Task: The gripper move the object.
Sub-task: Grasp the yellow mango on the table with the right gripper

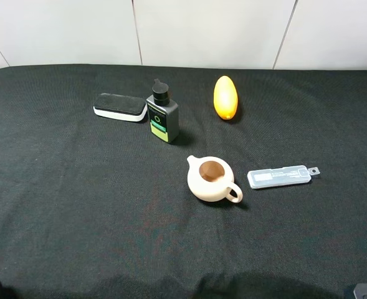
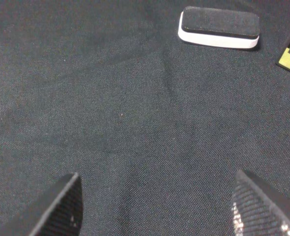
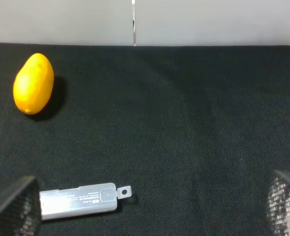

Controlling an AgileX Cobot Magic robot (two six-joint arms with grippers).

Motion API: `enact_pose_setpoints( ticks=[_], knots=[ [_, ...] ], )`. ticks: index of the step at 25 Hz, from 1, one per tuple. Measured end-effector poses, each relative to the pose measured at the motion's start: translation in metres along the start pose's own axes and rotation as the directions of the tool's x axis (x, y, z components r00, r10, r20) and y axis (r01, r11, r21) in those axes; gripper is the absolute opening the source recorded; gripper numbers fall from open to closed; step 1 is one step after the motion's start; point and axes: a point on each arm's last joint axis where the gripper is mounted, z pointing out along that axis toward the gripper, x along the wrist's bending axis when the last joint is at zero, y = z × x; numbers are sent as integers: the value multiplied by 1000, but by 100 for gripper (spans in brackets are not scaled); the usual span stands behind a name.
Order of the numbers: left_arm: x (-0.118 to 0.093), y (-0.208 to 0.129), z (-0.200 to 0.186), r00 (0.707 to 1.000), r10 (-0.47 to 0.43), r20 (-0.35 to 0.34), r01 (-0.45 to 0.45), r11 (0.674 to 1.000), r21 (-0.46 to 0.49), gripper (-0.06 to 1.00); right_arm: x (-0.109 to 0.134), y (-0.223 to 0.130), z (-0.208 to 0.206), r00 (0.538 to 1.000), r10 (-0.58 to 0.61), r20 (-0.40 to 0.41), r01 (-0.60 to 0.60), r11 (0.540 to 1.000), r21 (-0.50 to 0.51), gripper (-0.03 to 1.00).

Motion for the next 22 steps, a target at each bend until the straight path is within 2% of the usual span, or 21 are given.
enact_pose_setpoints(
  ticks=[16, 22],
  knots=[
    [0, 0, 0, 1000, 0, 0, 0, 1000, 0, 68, 0, 0, 0, 1000, 21, -1, -21, 1000, 3, 69],
    [0, 0, 0, 1000, 0, 0, 0, 1000, 0, 68, 0, 22, 18, 999, 44, 13, -45, 996, 75, 69]
  ],
)
